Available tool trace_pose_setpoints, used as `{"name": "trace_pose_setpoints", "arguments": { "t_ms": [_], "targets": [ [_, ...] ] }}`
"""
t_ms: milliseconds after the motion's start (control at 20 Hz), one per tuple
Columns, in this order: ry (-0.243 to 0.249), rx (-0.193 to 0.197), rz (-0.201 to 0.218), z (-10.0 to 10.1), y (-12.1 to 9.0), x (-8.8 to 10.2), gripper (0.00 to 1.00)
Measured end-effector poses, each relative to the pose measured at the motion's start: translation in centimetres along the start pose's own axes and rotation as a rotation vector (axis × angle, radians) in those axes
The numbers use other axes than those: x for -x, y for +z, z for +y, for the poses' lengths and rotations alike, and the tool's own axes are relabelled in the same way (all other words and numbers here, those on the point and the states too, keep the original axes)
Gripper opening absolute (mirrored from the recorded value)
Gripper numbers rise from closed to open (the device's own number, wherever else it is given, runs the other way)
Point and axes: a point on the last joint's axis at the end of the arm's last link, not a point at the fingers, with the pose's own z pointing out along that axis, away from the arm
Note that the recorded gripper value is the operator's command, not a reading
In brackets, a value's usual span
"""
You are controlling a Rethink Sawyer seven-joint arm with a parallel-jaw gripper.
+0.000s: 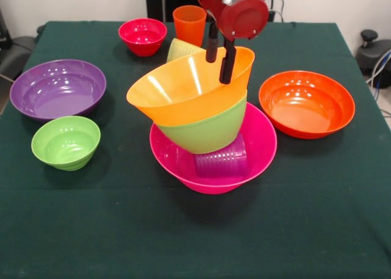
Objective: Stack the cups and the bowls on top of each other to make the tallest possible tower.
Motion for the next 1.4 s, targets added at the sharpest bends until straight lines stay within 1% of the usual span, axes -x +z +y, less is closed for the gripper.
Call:
{"name": "trace_pose_setpoints", "arguments": {
  "t_ms": [400, 650, 800, 1000, 1100, 1250, 1300, 1400],
  "targets": [
    [0.012, -0.003, 0.002, -1.2, -1.2, 0.3, 1.0],
    [0.034, -0.011, 0.005, -2.5, -2.0, 1.3, 1.0],
    [0.053, -0.011, 0.005, -3.4, -2.1, 2.4, 1.0],
    [0.084, -0.013, -0.009, -5.2, -2.0, 5.2, 1.0],
    [0.099, -0.011, -0.028, -6.5, -1.7, 7.3, 1.0],
    [0.106, -0.015, -0.04, -7.4, -1.4, 8.6, 1.0],
    [0.108, -0.021, -0.048, -8.0, -1.1, 9.4, 1.0],
    [0.105, -0.024, -0.053, -8.3, -0.9, 9.8, 1.0]
  ]
}}
